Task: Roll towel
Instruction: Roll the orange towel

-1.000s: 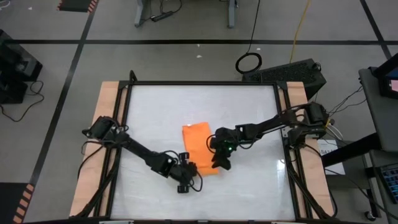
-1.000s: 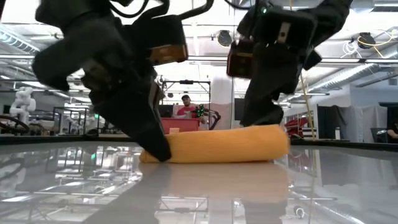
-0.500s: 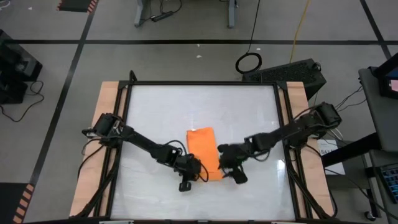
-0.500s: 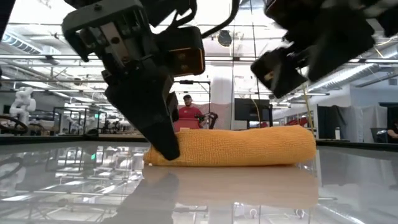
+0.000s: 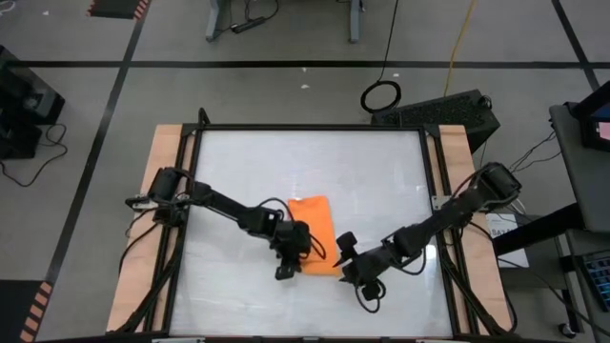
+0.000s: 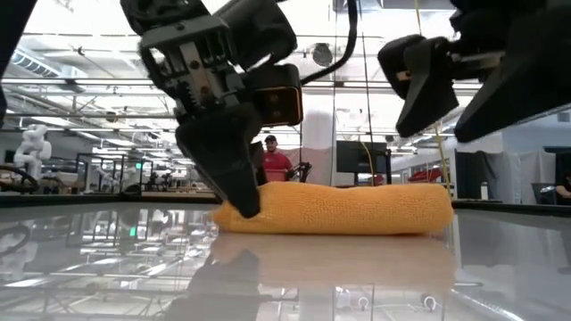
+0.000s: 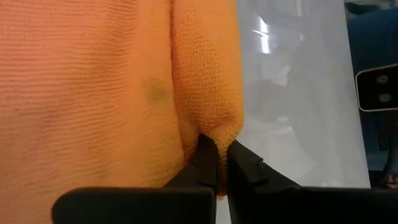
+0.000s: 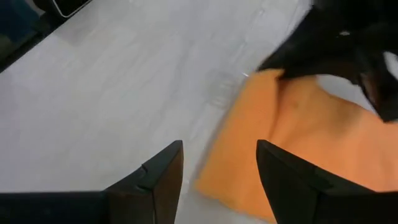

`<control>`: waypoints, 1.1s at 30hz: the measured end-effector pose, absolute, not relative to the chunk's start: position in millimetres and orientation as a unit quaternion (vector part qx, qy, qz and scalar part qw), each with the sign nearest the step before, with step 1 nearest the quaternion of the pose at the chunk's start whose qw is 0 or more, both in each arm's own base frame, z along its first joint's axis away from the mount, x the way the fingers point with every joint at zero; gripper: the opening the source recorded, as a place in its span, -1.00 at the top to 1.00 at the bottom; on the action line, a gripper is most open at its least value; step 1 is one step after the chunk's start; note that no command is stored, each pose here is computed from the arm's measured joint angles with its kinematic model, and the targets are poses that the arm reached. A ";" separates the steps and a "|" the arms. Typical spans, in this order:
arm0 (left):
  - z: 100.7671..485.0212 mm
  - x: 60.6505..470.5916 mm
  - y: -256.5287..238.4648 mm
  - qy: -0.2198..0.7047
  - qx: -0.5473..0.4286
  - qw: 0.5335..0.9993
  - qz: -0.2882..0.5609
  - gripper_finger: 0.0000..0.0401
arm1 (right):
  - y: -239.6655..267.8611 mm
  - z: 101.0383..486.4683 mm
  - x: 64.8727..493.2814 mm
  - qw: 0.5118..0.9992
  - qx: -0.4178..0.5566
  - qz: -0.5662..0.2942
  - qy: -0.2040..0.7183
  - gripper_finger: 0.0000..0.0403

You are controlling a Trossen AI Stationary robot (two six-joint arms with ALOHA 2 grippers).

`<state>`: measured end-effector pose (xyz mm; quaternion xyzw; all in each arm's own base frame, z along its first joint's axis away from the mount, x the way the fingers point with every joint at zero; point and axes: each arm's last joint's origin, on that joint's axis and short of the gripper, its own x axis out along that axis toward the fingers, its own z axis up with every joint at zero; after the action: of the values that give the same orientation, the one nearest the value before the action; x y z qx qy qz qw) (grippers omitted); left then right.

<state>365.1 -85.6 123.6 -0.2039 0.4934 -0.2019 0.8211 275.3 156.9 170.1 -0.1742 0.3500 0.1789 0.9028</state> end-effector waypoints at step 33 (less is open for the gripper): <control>124.7 365.3 -67.1 0.505 -0.262 0.783 -0.252 0.70 | 146.2 115.8 298.0 0.899 -0.060 0.112 0.419 0.83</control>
<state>365.3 -67.1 124.7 -0.2625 0.5050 -0.2518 0.7827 298.0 146.2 115.8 -0.0601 0.4186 0.1119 0.8992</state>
